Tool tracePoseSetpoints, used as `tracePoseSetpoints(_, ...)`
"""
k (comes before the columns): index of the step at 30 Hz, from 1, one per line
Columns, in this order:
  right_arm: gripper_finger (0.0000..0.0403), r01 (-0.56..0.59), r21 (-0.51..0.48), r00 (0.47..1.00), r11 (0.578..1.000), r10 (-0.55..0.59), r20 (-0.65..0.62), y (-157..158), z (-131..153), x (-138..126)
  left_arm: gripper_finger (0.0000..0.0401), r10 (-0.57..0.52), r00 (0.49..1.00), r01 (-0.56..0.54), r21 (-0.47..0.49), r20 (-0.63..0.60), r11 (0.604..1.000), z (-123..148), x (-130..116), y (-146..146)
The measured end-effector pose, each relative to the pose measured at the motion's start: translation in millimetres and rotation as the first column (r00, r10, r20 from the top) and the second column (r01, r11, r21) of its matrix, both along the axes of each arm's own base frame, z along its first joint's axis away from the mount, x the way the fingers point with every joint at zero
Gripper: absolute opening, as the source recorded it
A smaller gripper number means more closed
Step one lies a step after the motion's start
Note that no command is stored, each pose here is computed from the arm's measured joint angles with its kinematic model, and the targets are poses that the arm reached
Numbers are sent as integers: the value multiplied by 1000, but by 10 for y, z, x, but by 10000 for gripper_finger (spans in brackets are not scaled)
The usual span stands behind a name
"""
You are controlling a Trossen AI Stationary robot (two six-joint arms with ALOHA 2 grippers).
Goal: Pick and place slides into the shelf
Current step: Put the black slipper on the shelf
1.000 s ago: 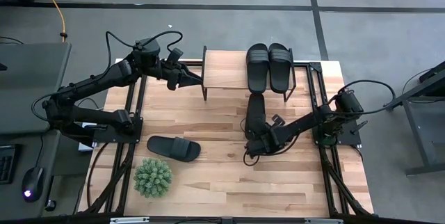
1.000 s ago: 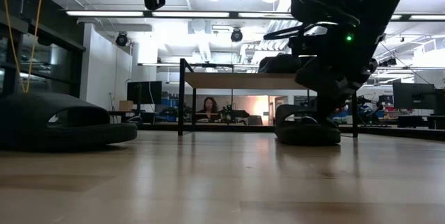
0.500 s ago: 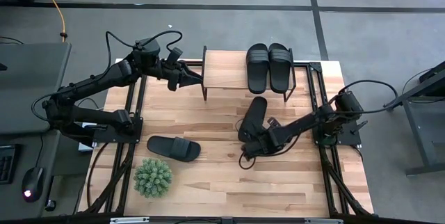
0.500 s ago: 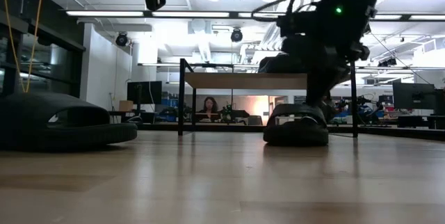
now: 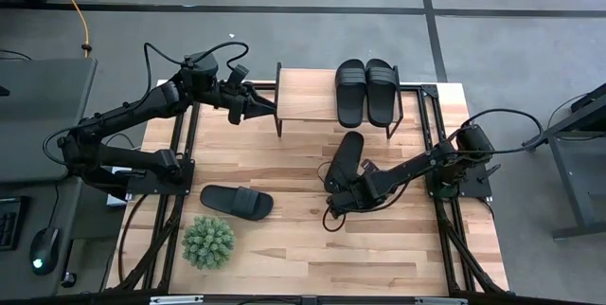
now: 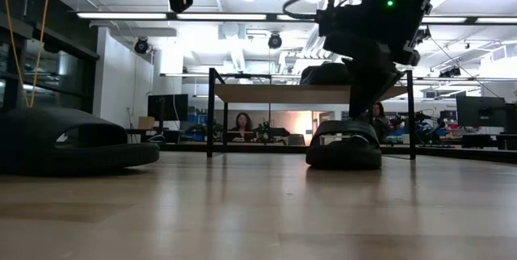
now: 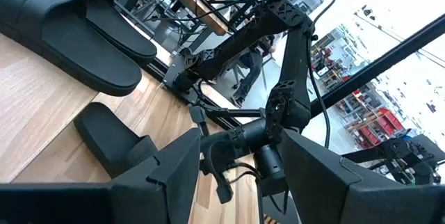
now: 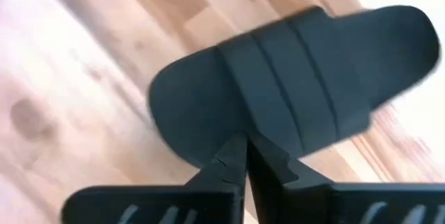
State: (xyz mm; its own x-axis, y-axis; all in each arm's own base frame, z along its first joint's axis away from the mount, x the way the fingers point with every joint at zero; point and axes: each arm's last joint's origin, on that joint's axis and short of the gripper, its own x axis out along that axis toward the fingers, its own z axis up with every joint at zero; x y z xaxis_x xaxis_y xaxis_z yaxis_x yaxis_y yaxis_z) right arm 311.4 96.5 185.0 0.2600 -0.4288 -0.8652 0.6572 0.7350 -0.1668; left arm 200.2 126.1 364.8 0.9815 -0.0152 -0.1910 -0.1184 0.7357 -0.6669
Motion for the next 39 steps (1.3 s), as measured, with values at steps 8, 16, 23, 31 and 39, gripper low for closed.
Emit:
tracePoseSetpoints(8,112,-126,-46,991,991,125,-38,13,4,17,186,-15,999,16,19,-30,1000,-34,-7,-7)
tracePoseSetpoints(16,224,-188,-158,978,969,170,-117,-20,-61,14,186,-31,996,36,52,-84,998,-94,-23,-19)
tracePoseSetpoints(23,243,-155,-197,982,968,129,-137,-27,-223,58,186,-38,992,47,70,-121,996,-133,-35,-26)
tracePoseSetpoints(31,243,-164,-242,978,956,127,-163,-135,-234,93,186,-47,989,60,92,-141,994,-155,-43,-31)
tracePoseSetpoints(39,243,-141,-258,984,956,108,-139,-188,-275,149,186,-47,989,61,92,-141,994,-155,-43,-31)
